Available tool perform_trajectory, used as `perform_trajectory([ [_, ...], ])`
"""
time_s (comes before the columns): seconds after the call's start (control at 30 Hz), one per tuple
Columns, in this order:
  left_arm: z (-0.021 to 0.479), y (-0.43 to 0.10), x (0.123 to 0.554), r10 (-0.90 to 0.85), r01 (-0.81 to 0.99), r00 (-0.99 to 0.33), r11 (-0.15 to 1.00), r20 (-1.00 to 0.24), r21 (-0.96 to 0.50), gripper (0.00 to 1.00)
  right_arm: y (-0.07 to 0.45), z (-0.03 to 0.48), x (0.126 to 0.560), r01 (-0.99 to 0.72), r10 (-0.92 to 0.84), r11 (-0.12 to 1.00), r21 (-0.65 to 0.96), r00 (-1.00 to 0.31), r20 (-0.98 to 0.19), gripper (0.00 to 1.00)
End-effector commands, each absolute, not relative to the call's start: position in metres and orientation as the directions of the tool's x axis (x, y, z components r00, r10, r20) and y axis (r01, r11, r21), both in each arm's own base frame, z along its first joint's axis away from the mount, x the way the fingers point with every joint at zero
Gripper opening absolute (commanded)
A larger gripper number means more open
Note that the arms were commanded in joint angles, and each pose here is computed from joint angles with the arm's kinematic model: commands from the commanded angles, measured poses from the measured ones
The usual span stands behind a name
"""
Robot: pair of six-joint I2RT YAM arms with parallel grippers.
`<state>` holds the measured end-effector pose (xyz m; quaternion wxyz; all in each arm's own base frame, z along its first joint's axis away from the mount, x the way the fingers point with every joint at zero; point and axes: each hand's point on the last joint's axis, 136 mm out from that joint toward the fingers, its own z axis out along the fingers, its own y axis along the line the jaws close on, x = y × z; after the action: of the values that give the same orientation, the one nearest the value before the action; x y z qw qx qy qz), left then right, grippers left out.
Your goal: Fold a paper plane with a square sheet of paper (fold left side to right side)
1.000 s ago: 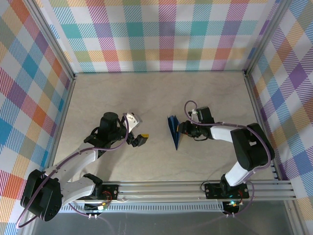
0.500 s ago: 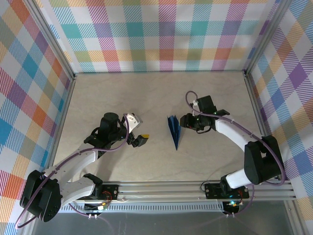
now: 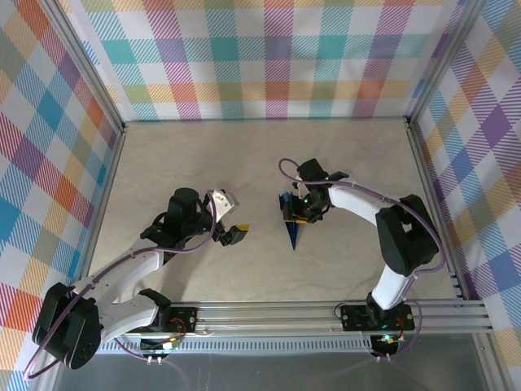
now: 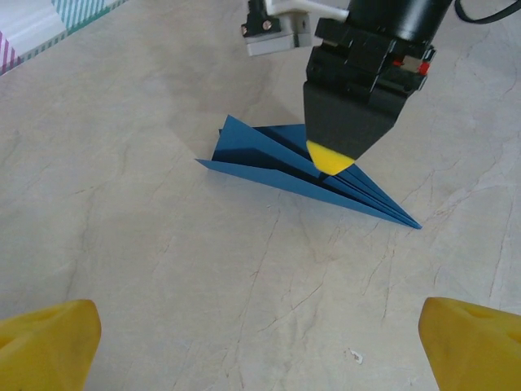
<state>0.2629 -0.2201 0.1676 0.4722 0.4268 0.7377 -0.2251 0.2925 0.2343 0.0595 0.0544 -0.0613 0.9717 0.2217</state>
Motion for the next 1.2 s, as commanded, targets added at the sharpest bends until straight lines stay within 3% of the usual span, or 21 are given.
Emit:
perform_trajectory([
  [0.0, 0.176, -0.222, 0.261, 0.425, 0.848, -0.159, 0.522, -0.891, 0.098, 1.00, 0.236, 0.058, 0.292, -0.156, -0.118, 0.902, 0.403, -0.986, -0.119, 0.43],
  [0.4, 0.175, -0.221, 0.262, 0.433, 0.843, -0.160, 0.527, -0.887, 0.105, 1.00, 0.236, 0.043, 0.291, -0.162, -0.141, 0.922, 0.353, -0.986, -0.085, 0.39],
  [1.17, 0.172, -0.222, 0.261, 0.447, 0.843, -0.164, 0.526, -0.880, 0.110, 1.00, 0.236, 0.023, 0.288, -0.176, -0.168, 0.953, 0.248, -0.984, -0.052, 0.12],
])
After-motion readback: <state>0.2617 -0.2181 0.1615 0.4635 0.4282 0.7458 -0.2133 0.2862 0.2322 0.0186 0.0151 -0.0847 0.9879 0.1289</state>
